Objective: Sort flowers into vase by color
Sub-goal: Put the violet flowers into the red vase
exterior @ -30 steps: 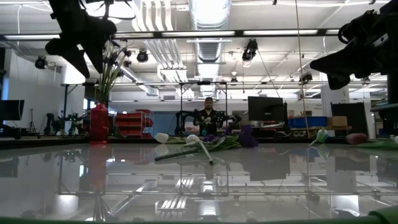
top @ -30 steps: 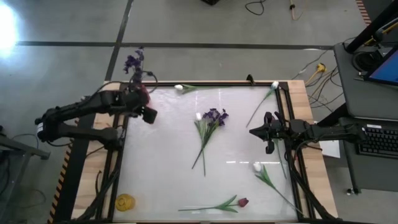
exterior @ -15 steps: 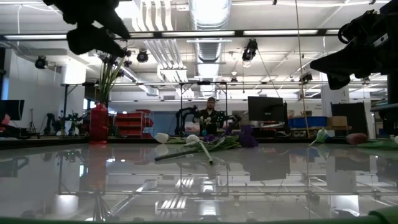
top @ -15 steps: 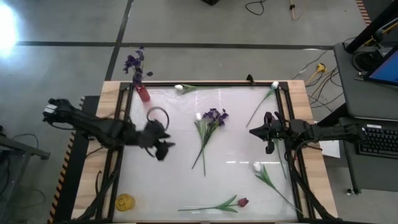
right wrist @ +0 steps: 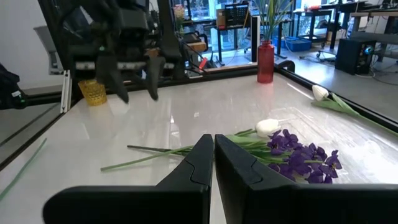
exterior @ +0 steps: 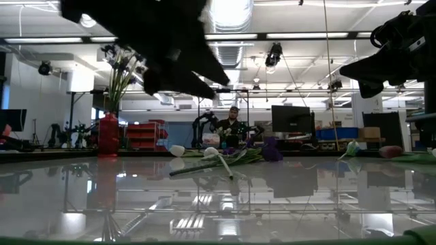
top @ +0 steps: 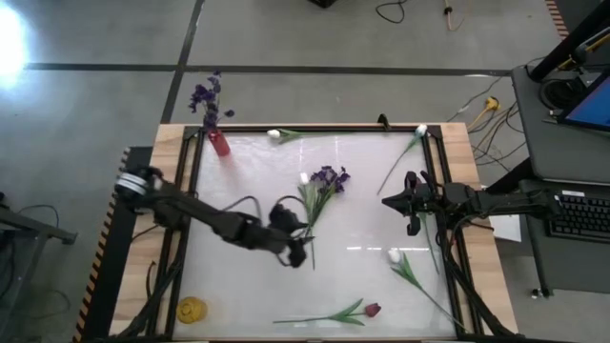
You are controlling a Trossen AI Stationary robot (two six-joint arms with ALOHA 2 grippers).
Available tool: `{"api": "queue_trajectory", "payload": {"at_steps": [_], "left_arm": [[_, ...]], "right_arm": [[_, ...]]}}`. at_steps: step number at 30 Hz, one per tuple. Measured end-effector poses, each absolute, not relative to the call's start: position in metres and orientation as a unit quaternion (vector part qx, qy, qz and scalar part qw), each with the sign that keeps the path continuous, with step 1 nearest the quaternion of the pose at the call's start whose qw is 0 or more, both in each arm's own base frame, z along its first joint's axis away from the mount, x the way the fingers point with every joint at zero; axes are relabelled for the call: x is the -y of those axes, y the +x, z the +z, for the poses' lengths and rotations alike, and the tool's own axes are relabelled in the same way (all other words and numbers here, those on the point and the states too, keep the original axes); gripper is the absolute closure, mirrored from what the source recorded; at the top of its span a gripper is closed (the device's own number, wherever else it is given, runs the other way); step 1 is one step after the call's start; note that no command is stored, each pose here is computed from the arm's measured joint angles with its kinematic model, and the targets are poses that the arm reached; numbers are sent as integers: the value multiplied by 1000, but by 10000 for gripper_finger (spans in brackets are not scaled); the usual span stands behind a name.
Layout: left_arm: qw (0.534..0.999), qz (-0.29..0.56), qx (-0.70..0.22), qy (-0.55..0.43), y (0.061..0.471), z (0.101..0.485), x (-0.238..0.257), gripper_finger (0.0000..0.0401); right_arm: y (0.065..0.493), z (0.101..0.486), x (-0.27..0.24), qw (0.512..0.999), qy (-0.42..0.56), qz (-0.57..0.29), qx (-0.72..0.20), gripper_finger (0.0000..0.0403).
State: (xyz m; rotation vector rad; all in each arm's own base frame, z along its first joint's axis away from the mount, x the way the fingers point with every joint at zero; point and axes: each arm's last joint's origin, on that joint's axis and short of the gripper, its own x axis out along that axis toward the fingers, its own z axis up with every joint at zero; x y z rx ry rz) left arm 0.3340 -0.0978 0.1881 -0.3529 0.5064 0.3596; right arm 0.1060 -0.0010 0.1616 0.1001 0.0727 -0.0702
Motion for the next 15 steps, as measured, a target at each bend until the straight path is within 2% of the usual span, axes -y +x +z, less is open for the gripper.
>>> {"api": "queue_trajectory", "payload": {"at_steps": [5,15], "left_arm": [[930,204,-259,-164,379,181,90,202],[874,326,-324,-157,435,155,48,202]], "right_arm": [[106,162,1,997,50,-35,-36,394],[106,162,1,997,50,-35,-36,394]]}}
